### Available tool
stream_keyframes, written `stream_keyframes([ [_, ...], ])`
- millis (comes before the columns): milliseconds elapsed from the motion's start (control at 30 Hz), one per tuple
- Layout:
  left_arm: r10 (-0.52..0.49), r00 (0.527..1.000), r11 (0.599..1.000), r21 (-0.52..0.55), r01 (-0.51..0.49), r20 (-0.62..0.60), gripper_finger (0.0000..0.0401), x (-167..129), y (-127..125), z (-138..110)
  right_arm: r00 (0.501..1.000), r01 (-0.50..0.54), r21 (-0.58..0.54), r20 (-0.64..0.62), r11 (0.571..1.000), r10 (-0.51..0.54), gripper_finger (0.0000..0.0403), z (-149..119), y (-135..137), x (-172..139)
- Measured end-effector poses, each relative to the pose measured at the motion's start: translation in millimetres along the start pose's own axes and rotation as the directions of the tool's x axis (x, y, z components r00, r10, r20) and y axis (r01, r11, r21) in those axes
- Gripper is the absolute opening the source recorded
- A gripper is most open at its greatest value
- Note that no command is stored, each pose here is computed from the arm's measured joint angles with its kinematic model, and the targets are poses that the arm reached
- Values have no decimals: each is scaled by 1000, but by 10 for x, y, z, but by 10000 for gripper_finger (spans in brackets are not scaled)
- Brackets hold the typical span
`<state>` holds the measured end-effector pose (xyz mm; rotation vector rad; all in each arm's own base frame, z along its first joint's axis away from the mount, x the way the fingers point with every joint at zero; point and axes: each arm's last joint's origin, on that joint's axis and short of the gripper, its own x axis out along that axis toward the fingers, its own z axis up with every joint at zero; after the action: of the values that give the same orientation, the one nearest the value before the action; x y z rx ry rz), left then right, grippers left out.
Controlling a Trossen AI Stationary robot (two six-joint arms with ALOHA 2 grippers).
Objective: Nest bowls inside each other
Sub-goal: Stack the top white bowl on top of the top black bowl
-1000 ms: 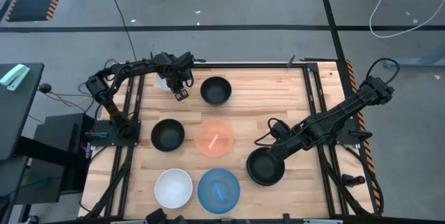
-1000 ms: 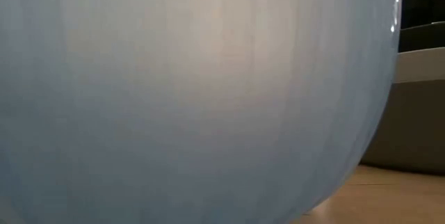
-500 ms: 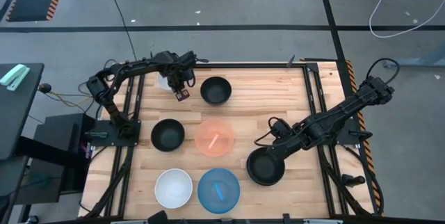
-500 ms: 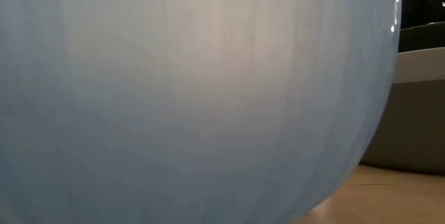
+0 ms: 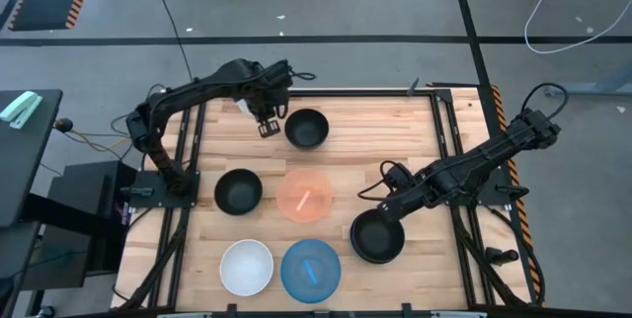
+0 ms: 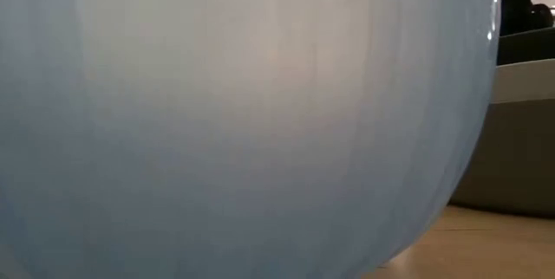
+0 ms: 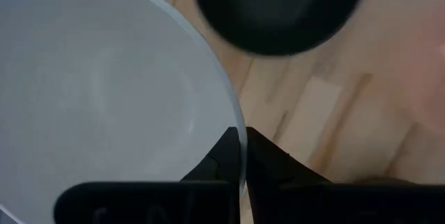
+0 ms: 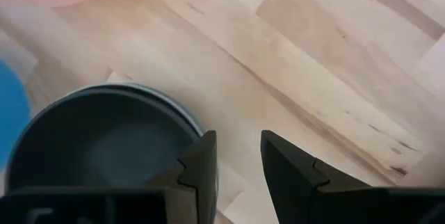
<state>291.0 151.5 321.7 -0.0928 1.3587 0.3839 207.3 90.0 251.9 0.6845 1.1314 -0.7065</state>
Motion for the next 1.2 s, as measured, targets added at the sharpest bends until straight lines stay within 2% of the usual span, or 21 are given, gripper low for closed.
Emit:
stream_keyframes([
  [167, -10, 998, 998, 64, 6, 70, 13, -187, -212, 90, 1000, 16, -5, 3, 1000, -16, 121, 43, -25, 32],
  [267, -22, 997, 995, 102, 14, 69, 13, -179, -336, 124, 1000, 22, -3, 4, 1000, -22, 121, 78, -38, 43],
  [667, -45, 998, 963, 264, 56, -49, 13, 399, -751, 389, 998, 64, 28, 6, 998, -64, 121, 234, -113, 83],
  [767, -43, 997, 958, 282, 60, -69, 13, 492, -774, 416, 997, 82, 24, 0, 996, -82, 118, 230, -131, 82],
  [867, -43, 999, 960, 277, 45, -14, 13, 489, -773, 466, 996, 92, 25, -3, 995, -92, 112, 225, -141, 81],
  [1067, -44, 992, 966, 259, 13, 117, 13, 254, -714, 653, 994, 110, 32, 10, 993, -110, 101, 241, -158, 83],
  [1200, -52, 992, 964, 265, 21, 113, 13, 243, -713, 790, 994, 109, 33, 12, 993, -110, 98, 243, -158, 84],
])
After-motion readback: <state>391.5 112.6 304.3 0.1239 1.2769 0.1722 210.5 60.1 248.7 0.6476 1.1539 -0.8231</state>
